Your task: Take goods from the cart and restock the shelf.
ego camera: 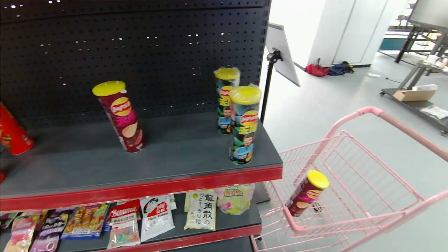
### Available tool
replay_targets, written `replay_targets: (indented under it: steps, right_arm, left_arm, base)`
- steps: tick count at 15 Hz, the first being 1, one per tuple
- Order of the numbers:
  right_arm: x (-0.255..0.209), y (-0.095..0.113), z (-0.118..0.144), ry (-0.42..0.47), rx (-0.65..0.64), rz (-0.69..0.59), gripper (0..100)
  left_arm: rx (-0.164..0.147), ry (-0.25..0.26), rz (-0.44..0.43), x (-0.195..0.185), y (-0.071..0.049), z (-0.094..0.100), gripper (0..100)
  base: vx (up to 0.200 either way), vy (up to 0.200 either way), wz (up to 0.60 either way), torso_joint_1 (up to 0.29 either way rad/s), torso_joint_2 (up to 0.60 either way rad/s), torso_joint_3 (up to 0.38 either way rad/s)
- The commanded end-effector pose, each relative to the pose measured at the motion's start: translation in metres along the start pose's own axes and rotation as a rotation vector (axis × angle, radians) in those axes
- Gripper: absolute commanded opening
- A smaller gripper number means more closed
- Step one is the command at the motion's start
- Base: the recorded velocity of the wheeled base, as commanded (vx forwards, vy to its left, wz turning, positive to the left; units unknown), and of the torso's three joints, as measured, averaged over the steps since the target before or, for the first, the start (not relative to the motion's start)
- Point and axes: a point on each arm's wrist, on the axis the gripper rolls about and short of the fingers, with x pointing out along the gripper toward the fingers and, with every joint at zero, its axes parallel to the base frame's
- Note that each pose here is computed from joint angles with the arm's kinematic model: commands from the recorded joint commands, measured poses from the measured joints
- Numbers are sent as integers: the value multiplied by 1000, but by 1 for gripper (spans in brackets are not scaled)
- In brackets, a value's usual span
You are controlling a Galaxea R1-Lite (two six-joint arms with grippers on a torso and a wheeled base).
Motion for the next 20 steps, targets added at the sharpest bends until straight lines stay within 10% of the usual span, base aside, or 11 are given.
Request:
replay_targets:
  steps: [1,20]
  right_arm:
    - [0,0,0,0,0,0,100]
    - [0,0,0,-1,7,-2,100]
  left_arm:
    - [0,1,1,0,0,0,100]
    - [0,1,1,0,0,0,100]
  base:
    - [0,0,-600,-2,2,2]
    - [0,0,0,-99,251,149]
